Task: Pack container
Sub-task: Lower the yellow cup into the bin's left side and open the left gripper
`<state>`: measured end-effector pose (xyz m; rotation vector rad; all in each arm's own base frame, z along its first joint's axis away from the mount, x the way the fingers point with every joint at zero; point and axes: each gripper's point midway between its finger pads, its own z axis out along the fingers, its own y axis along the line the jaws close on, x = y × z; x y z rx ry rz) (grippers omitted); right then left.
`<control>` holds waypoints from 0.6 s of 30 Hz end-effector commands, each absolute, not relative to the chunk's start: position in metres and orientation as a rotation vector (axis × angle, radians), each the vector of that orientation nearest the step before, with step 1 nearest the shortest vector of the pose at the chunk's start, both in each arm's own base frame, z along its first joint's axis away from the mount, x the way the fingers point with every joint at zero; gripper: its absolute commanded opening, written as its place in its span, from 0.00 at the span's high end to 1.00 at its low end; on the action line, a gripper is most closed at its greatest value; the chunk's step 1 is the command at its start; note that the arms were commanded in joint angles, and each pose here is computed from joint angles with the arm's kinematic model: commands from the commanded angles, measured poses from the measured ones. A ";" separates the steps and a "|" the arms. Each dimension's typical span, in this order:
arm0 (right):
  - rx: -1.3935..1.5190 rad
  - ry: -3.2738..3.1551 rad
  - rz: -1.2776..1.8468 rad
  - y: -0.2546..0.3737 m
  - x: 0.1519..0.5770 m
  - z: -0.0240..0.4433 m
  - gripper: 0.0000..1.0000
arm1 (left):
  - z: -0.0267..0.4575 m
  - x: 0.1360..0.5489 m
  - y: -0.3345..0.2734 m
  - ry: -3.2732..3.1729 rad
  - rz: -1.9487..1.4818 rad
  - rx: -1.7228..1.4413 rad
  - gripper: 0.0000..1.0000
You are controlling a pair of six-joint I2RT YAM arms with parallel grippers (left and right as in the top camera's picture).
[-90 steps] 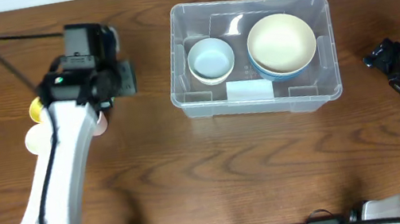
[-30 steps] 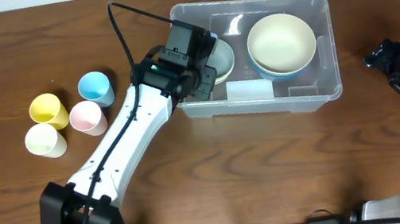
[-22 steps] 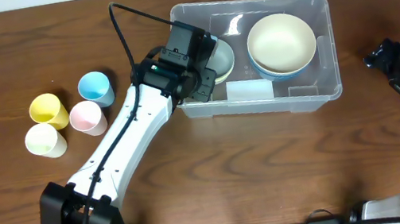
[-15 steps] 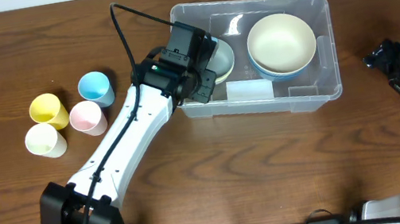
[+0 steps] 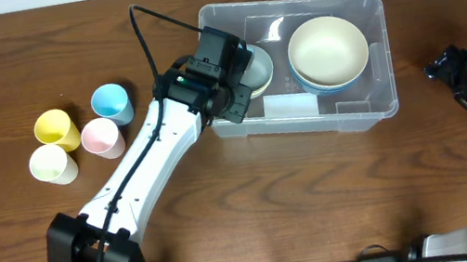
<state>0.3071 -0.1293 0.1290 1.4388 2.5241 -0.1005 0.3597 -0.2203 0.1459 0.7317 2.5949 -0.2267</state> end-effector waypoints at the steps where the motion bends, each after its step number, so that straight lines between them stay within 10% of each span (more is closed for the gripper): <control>1: 1.461 2.511 -0.110 -0.131 0.306 0.128 0.01 | 0.141 0.362 -0.217 2.598 -0.210 0.726 0.78; 11: 1.461 2.511 -0.110 -0.131 0.306 0.128 0.01 | 0.145 0.369 -0.221 2.559 -0.221 0.716 0.77; 18: 1.461 2.512 -0.111 -0.131 0.306 0.128 0.01 | 0.168 0.389 -0.210 2.495 -0.180 0.634 0.38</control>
